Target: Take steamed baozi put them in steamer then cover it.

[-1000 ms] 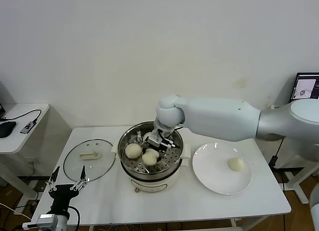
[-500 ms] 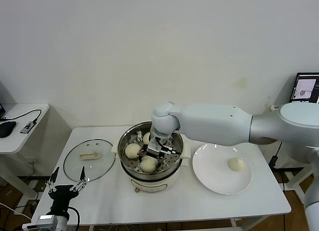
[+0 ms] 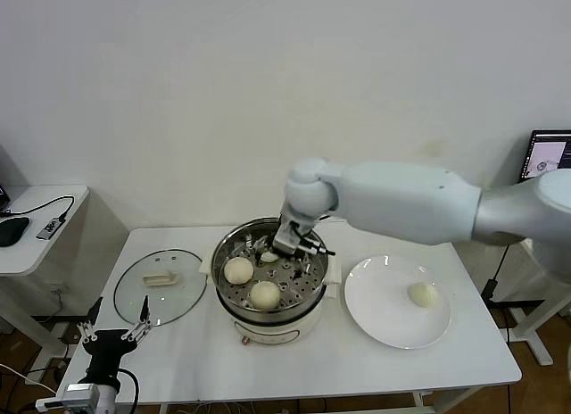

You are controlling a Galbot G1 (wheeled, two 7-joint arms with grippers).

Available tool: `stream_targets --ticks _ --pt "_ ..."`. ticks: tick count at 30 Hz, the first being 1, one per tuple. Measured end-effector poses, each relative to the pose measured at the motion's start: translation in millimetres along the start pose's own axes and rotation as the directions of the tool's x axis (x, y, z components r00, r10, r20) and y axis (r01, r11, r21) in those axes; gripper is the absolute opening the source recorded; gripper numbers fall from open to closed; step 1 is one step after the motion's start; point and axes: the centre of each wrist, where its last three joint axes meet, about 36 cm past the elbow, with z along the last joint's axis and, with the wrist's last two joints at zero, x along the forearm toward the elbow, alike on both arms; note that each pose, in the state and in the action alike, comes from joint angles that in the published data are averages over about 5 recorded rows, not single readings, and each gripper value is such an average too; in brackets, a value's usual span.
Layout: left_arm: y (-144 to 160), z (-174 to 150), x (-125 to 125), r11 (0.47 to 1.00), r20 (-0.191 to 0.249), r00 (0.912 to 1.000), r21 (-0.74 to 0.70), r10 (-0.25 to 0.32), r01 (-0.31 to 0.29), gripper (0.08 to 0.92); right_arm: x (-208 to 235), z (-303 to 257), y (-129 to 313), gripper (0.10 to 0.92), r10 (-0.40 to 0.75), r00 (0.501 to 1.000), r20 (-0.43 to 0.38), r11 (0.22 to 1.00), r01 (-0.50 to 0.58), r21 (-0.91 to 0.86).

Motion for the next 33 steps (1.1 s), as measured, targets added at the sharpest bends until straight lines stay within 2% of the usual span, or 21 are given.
stream_targets --ticks 5,15,21,33 --pt "-1 0 0 1.0 0.0 1.0 -0.003 0.007 -0.007 0.823 21 24 26 0.823 0.027 0.997 -0.072 0.972 -0.043 -0.231" --pt "-2 3 -3 1.0 -0.001 0.9997 -0.012 0.024 -0.024 0.823 46 82 107 0.823 0.006 0.985 -0.171 0.822 -0.102 -0.56" --pt "-2 6 -3 0.999 -0.007 0.9995 -0.018 0.03 -0.03 0.823 42 114 168 0.823 -0.048 0.98 -0.192 0.752 -0.091 -0.653" --pt "-1 13 -5 0.999 -0.022 0.9994 -0.03 0.028 -0.029 0.823 4 146 264 0.823 -0.139 0.972 -0.187 0.68 -0.043 -0.732"
